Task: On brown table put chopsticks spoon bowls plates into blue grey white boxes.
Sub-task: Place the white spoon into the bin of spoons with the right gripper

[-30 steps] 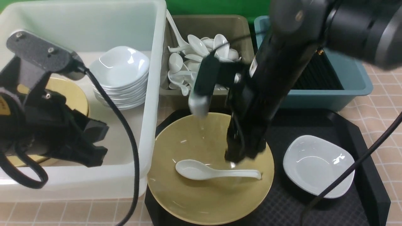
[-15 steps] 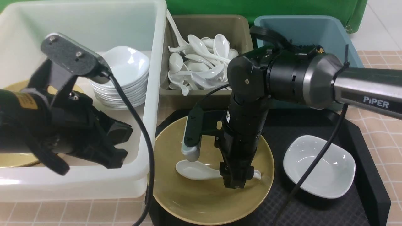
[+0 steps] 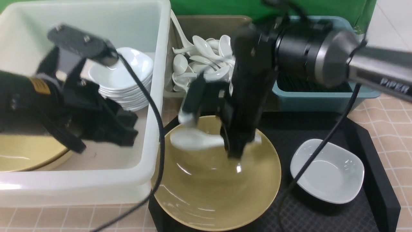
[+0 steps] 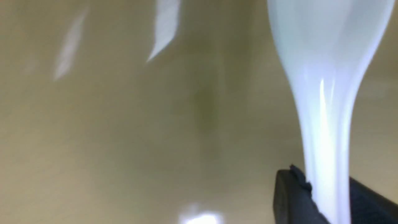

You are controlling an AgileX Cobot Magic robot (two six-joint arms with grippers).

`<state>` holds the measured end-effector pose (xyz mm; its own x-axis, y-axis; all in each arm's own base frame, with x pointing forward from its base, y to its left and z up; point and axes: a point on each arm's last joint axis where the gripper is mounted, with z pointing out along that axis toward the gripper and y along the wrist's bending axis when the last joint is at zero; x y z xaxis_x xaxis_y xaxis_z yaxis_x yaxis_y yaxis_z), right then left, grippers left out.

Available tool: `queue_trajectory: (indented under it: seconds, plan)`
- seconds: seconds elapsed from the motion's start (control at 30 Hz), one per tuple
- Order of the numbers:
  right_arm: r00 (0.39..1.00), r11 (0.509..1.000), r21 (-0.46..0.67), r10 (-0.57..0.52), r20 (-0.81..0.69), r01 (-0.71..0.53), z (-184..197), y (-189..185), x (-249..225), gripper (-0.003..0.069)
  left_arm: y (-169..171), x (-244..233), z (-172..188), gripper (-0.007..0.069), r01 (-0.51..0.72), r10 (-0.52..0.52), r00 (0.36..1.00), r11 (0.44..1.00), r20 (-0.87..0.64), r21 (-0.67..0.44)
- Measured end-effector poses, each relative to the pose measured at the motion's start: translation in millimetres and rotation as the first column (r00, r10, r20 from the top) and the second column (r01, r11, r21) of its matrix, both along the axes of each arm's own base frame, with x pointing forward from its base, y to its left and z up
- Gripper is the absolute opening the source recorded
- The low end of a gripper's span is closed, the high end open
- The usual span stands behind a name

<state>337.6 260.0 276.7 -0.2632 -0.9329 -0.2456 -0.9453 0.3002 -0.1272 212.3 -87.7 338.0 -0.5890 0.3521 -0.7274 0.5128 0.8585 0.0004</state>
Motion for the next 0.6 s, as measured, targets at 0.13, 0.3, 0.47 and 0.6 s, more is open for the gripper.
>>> queue_trajectory:
  seconds: [0.13,0.3,0.47,0.6]
  plan:
    - [0.972,0.976,0.168,-0.166,0.167,0.137,43.5,-14.7,31.9,0.0148,9.9,16.6,18.8,0.0001,-0.082,0.082,0.996,0.996,0.04,-0.021]
    - [0.863,0.859,0.438,-0.414,0.291,0.265,64.1,-27.7,74.0,0.0148,20.3,45.4,17.8,0.0001,-0.157,0.158,0.987,0.986,0.005,-0.048]
    - [0.777,0.751,0.59,-0.549,0.307,0.298,37.8,-29.0,112.8,0.0181,10.8,72.8,6.5,0.0001,-0.112,0.106,0.992,0.99,-0.072,-0.081]
    - [0.773,0.732,0.597,-0.572,0.275,0.329,19.1,-26.0,121.1,0.0314,1.1,79.1,6.8,0.0001,-0.051,0.046,0.997,0.995,-0.066,-0.08]
